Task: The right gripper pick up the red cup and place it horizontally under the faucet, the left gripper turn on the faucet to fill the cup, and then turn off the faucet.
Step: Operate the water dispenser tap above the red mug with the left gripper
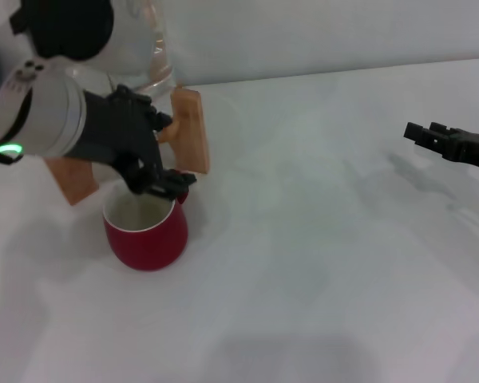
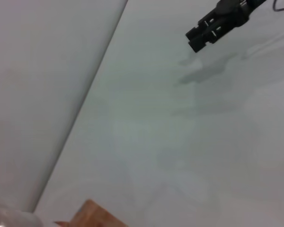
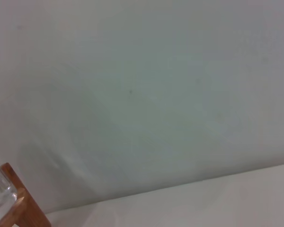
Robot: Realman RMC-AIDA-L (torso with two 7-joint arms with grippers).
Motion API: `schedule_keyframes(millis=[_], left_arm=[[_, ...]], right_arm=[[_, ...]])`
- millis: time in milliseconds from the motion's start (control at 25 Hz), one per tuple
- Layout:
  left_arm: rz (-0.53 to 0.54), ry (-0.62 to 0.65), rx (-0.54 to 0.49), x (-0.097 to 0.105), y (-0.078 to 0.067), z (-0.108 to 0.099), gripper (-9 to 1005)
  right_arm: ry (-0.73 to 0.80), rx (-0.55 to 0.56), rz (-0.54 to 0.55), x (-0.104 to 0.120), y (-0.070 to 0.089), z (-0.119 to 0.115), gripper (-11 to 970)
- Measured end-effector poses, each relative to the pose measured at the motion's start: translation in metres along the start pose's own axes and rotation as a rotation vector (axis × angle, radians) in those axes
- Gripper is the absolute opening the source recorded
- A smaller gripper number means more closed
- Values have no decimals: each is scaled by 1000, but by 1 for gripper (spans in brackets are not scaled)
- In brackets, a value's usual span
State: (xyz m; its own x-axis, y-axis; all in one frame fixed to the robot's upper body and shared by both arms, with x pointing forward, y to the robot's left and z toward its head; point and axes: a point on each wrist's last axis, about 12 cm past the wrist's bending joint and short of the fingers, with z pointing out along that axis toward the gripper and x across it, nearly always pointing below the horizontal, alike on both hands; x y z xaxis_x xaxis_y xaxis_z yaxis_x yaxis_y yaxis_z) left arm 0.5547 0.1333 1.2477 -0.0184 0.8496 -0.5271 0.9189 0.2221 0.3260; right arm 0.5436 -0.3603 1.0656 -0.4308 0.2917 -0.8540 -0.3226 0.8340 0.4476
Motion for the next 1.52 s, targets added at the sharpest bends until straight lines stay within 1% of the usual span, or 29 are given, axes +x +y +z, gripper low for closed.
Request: schedule_keyframes(millis=[40, 280, 560, 1120, 1520], left_arm=[[0, 0, 0, 0, 0, 0, 800], [-4, 8, -1, 5, -11, -7, 800], [-41, 30, 6, 19, -18, -7, 800], [-56, 58, -21, 25, -15, -6, 800], [-50, 64, -40, 26, -13, -5, 799]], right_arm=[[0, 0, 0, 0, 0, 0, 594], [-2, -4, -2, -1, 1, 2, 594], [-2, -12, -2, -1, 2, 2, 593], [-1, -12, 1, -3, 1, 2, 593], [-3, -12, 5, -4, 1, 2, 593]])
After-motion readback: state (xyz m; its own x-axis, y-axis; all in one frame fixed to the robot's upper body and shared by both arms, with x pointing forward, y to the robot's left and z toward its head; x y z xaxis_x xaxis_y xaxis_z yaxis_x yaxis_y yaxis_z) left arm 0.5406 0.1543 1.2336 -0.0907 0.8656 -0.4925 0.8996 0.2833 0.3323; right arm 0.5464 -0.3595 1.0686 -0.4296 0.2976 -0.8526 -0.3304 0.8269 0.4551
